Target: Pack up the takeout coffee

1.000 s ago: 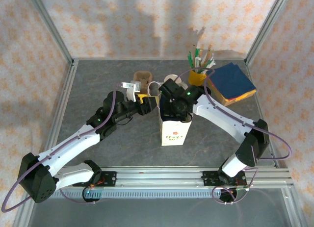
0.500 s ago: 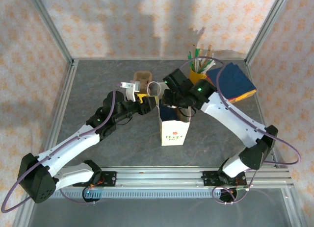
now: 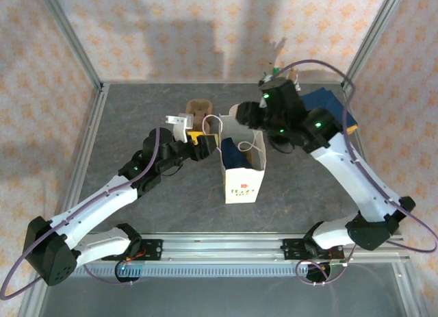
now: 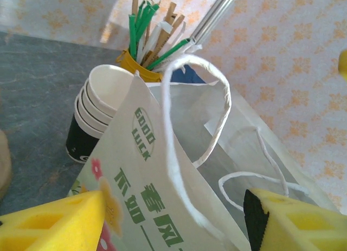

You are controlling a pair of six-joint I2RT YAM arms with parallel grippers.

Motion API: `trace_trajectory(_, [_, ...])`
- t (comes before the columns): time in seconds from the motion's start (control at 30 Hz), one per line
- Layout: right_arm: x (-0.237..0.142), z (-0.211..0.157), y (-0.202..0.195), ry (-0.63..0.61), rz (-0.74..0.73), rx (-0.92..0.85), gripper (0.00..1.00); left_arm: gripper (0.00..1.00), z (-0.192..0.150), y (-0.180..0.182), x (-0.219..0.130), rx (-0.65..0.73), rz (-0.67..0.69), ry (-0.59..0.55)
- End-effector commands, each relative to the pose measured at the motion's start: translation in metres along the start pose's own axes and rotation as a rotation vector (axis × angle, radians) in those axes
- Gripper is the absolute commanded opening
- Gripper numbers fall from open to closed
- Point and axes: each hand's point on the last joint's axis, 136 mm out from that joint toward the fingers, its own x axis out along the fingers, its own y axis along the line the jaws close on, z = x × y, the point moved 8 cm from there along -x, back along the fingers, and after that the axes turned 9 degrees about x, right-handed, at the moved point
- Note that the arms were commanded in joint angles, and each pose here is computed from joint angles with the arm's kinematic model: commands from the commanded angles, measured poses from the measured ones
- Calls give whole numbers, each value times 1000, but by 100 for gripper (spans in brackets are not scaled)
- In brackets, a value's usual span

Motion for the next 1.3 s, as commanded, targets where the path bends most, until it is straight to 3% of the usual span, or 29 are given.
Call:
trace_trajectory(0.0, [-23, 34, -17, -206, -41, -33, 50, 70, 11, 1, -13, 8, 65, -63])
trace_trajectory(0.2, [-13, 84, -86, -323, -116, 49, 58, 72, 21, 9, -35, -7, 200, -132])
trace_trajectory(0.5, [27, 124, -194, -383, -475, 197, 62, 74, 25, 15, -67, 12, 300, -223])
trace_trajectory(0.73, [63, 138, -255, -333, -561, 269, 66, 75, 23, 19, -75, 44, 350, -217])
trace_trajectory(0.93, [103, 150, -306, -216, -668, 296, 66, 76, 23, 20, -80, 63, 371, -224])
trace_trajectory(1.27, [160, 144, -346, -80, -728, 338, 72, 78, 23, 19, -82, 78, 366, -220])
